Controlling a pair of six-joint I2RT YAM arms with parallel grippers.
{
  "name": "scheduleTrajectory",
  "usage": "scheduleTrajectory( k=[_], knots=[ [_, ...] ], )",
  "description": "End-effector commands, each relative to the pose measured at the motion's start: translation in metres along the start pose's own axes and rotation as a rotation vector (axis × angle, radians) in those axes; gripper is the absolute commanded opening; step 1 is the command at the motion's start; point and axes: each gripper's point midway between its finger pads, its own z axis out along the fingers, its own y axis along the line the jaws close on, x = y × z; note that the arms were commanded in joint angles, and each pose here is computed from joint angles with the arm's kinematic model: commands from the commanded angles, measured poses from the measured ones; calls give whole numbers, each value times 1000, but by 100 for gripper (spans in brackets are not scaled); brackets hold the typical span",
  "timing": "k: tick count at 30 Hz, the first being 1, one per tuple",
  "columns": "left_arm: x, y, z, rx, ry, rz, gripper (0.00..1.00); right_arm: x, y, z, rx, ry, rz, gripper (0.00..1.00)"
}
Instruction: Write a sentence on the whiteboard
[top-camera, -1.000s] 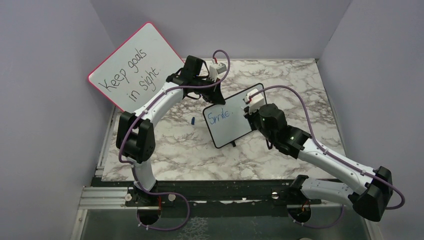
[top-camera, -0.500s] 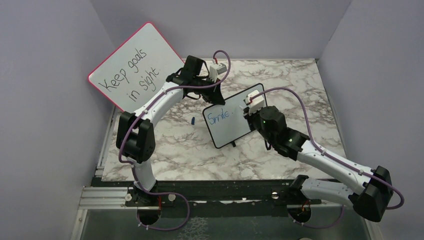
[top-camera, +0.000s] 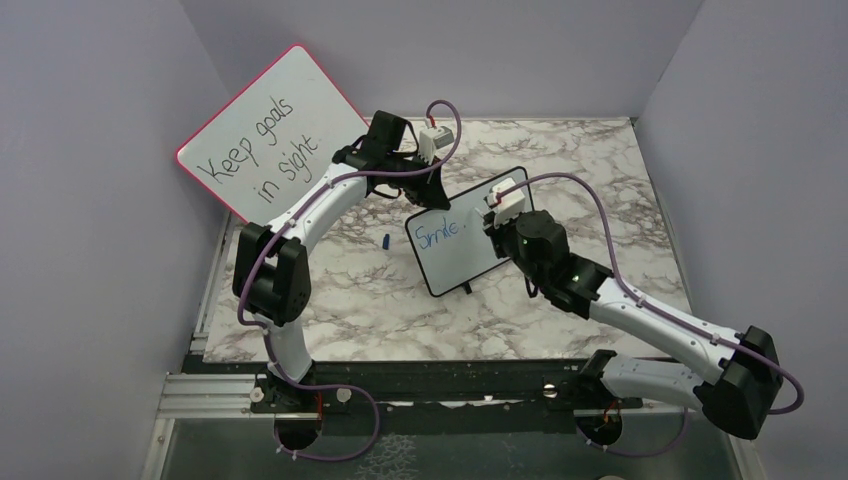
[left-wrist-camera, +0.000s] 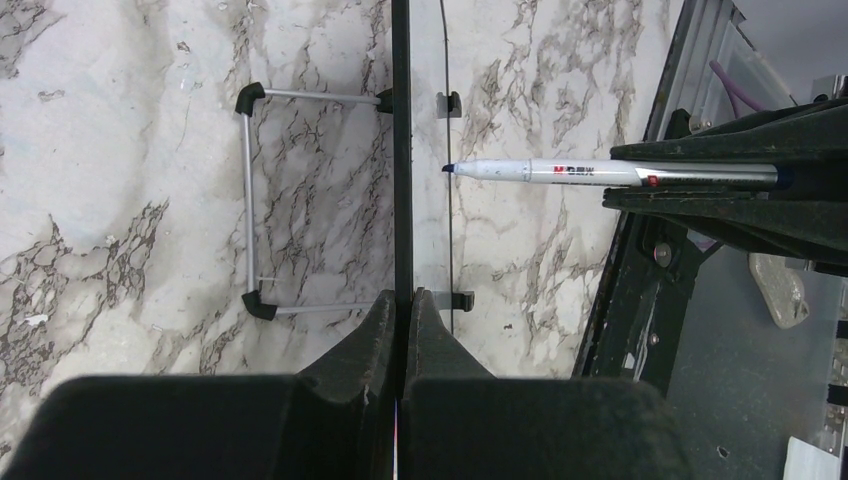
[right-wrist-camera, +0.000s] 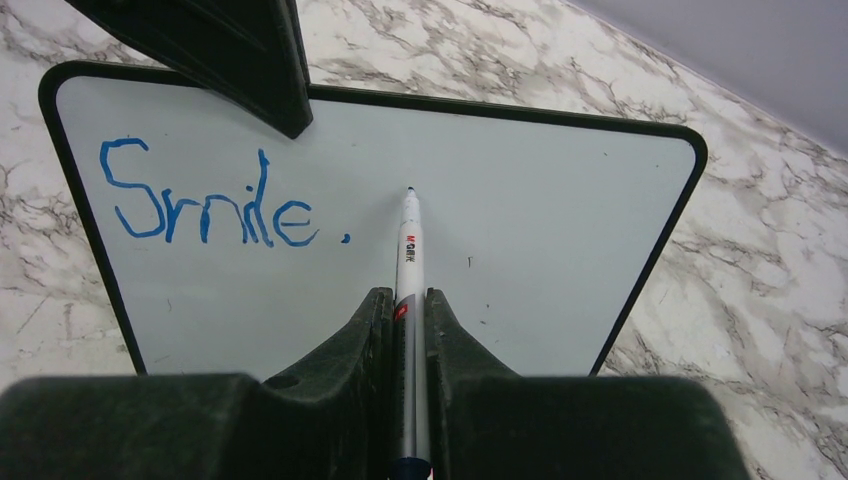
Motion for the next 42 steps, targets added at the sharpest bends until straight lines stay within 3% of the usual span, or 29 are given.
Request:
scheduleTrajectory(
  k=[1,42],
  knots=[
    [15,2,9,11,58,-16,0,-2,-1,4,11,-7,1,1],
    [13,-9,11,41,58,4,0,-2,1,12,20,-12,12,1]
  ],
)
